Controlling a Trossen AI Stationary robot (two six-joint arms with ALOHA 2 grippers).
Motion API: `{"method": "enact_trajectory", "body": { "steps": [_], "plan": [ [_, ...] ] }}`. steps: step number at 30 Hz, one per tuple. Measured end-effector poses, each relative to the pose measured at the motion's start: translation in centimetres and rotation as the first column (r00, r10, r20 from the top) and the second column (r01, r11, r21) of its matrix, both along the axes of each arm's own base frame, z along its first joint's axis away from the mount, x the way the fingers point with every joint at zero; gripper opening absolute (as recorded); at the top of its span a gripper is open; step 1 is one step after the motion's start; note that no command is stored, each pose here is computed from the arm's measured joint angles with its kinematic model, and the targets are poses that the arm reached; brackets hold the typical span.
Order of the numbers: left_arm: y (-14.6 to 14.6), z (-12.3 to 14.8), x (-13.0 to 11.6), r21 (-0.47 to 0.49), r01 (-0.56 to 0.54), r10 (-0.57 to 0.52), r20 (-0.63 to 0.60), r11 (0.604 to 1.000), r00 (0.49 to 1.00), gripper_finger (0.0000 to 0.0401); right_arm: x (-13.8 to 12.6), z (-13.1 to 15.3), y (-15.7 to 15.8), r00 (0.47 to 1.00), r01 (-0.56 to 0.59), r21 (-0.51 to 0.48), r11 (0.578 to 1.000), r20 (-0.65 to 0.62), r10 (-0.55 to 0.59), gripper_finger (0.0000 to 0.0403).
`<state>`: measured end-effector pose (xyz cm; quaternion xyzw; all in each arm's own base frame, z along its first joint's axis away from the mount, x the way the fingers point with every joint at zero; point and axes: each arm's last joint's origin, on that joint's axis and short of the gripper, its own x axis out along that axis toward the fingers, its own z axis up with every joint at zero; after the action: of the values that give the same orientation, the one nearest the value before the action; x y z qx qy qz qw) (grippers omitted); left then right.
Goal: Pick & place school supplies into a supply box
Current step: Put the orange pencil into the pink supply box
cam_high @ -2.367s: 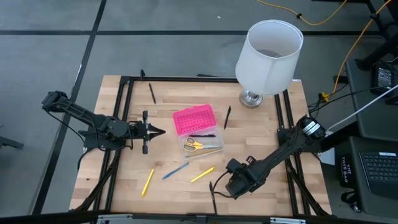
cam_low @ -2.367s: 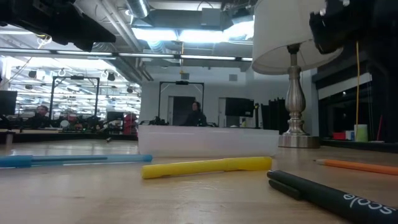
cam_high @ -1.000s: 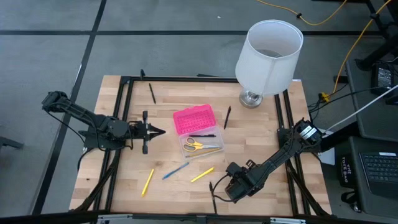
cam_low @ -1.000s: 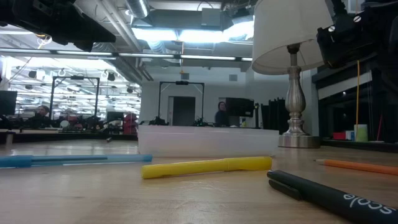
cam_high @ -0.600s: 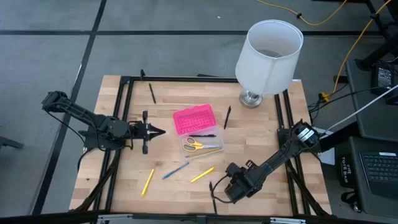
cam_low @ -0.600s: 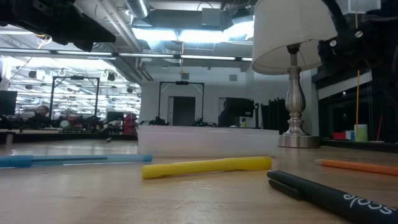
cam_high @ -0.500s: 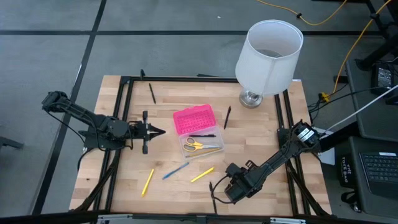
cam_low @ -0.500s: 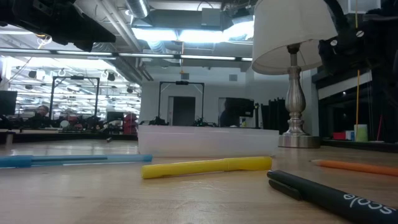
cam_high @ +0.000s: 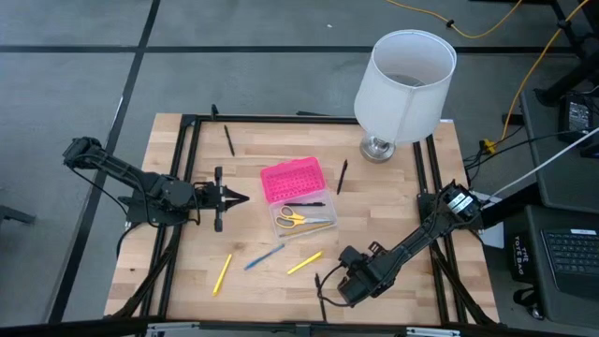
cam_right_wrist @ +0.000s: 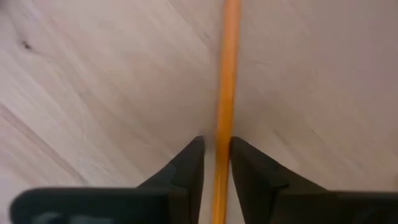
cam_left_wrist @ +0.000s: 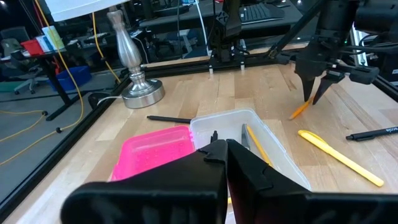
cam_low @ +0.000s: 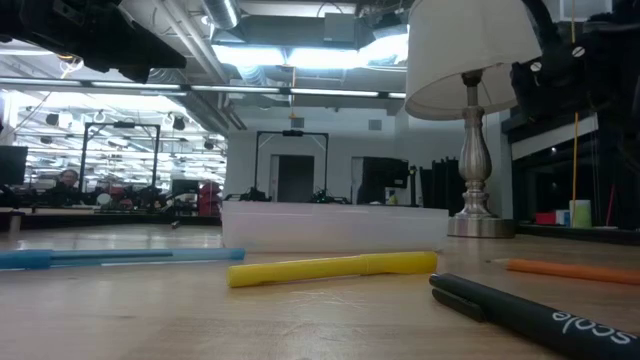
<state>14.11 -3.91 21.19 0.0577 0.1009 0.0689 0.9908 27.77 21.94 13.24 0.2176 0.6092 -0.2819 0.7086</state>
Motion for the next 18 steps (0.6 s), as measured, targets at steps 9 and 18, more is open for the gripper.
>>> {"method": "enact_trajectory", "body": {
  "steps": [9, 18],
  "plan": [
    [0.0, 0.0, 0.0, 0.0, 0.0, 0.0, 0.0, 1.0, 1.0, 0.0003, -0.13, -0.06, -0.08, 1.0, -0.005, -0.002, 1.0, -0.022, 0.005, 0.0022],
    [0.0, 0.0, 0.0, 0.0, 0.0, 0.0, 0.0, 1.0, 1.0, 0.0004, -0.32, 0.51, -0.19, 0.999, -0.027, 0.024, 0.999, -0.034, 0.028, 0.0036]
  ]
}}
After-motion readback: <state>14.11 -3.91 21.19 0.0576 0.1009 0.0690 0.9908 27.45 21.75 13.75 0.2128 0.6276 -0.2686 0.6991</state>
